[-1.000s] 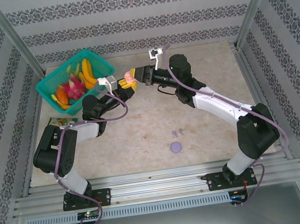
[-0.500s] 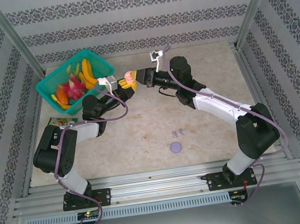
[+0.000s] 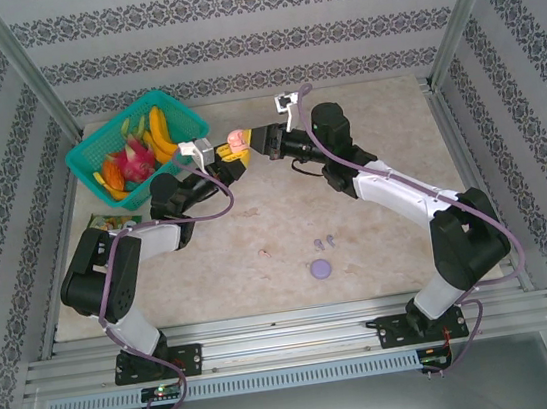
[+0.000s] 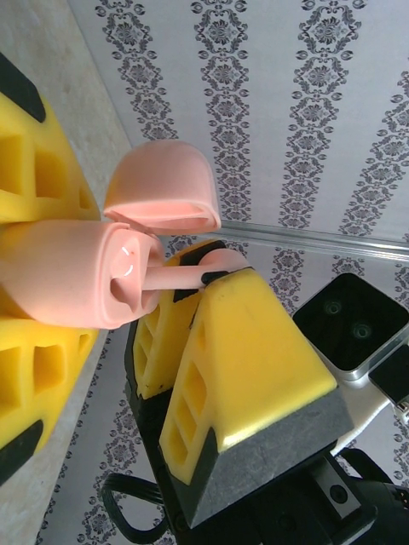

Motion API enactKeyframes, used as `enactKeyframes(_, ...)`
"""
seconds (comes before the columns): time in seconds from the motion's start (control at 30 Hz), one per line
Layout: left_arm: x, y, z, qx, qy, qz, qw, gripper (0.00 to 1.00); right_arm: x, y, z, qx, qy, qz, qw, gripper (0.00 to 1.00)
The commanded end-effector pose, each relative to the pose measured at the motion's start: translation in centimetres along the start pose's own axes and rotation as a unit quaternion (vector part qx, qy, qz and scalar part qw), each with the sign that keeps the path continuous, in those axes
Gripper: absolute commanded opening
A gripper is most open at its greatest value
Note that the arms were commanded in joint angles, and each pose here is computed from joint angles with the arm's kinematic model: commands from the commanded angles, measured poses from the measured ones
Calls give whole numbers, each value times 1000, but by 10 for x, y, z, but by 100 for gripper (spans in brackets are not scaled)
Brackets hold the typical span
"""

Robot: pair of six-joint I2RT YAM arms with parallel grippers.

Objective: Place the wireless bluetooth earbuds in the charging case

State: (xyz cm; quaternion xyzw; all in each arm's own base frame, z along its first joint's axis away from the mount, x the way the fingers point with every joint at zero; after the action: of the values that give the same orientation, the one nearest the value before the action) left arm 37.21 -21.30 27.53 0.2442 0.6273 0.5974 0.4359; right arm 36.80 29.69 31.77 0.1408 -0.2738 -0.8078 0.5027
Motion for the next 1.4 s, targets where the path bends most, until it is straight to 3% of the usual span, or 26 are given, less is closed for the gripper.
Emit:
enactKeyframes(0.0, -5, 22, -3, -22, -10, -34, 999, 0, -2, -9, -4, 13, 2, 31, 999, 21)
enactKeyframes(0.17, -5, 22, -3, -23, -9, -34, 999, 0, -5, -14, -5, 12, 0, 43, 999, 24)
enactKeyframes(0.4, -4, 20, -3, -22, -6, -33, 999, 0, -4, -9, -4, 10, -7, 32, 999, 42)
enactKeyframes(0.6, -2, 18, -3, -20, -4, -32, 999, 0, -1, 2, 1, 10, -9, 15, 1000, 43)
enactKeyframes(0.93, 5, 8, -3, -19, 13, -21, 1000, 0, 37, 4, -53, -59, -97, -39, 993, 57)
enactKeyframes(1.17, 7, 8, -4, -18, 17, -19, 1000, 0, 85, -20, -117, -123, -239, -65, 961, 62)
enactKeyframes(1.37, 6, 7, -3, -13, 17, -18, 1000, 0, 128, -39, -181, -187, -392, -62, 899, 63)
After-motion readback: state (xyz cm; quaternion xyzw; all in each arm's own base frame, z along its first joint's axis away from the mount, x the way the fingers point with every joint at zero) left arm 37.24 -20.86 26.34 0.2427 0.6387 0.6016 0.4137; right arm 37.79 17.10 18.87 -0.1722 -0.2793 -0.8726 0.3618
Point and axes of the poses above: each hand's point on the last joint's axis, 136 mm out from that joint toward the fingers, its own x axis back along the fingers, its own z axis along the line the jaws close on, y = z × x, the point moved 3 cm from there along x, back along the fingers, and after that the axes turned 13 degrees about -x, right-handed, at the moved point
